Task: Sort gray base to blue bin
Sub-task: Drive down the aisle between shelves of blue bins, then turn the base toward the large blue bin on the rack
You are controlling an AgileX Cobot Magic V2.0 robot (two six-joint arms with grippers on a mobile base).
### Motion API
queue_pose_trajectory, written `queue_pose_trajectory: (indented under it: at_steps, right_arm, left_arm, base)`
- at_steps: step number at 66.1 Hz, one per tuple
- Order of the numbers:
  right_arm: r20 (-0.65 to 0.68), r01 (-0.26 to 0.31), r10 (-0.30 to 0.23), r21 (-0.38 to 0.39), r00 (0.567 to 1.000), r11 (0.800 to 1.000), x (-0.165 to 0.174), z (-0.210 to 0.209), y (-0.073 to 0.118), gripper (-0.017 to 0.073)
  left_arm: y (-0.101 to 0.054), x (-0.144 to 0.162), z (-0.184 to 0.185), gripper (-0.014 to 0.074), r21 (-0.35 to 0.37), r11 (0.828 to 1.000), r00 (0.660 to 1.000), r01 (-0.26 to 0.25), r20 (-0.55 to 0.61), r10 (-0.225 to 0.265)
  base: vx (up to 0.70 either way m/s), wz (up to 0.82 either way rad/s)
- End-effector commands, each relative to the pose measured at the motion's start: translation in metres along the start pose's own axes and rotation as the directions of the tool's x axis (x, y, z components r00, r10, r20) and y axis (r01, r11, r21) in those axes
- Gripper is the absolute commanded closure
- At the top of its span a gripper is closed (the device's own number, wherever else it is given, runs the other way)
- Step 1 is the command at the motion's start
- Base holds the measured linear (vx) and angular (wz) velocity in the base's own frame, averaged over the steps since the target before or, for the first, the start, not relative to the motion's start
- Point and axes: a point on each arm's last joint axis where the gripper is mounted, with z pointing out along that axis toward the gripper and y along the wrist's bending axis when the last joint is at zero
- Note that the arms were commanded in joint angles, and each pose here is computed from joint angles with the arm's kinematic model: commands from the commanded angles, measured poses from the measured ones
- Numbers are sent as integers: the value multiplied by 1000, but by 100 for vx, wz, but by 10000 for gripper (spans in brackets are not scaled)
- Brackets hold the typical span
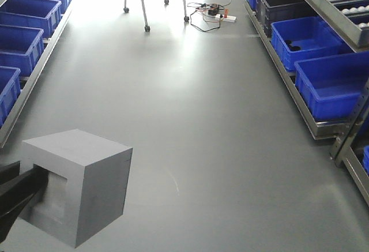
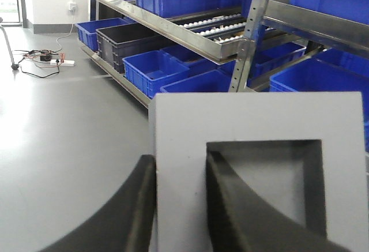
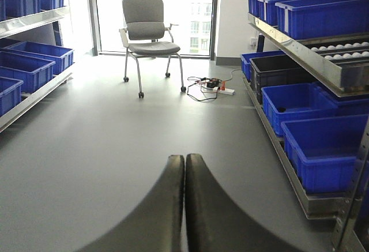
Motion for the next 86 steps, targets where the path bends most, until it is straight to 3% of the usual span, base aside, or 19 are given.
queue_pose_trajectory:
  at_steps: [1,28,86]
  right_arm:
    - [75,16,-16,2,997,1000,-3,0,0,568]
    - [75,16,-16,2,997,1000,-3,0,0,568]
    - [75,16,-16,2,997,1000,-3,0,0,568]
  left_arm:
    - [-6,-19,-2,599,43,999,992,9,129,-15]
    - [-6,-19,-2,599,43,999,992,9,128,-15]
    - [-6,-19,-2,599,43,999,992,9,127,-15]
  base:
    - [40,3]
    - [39,31]
    - [30,75]
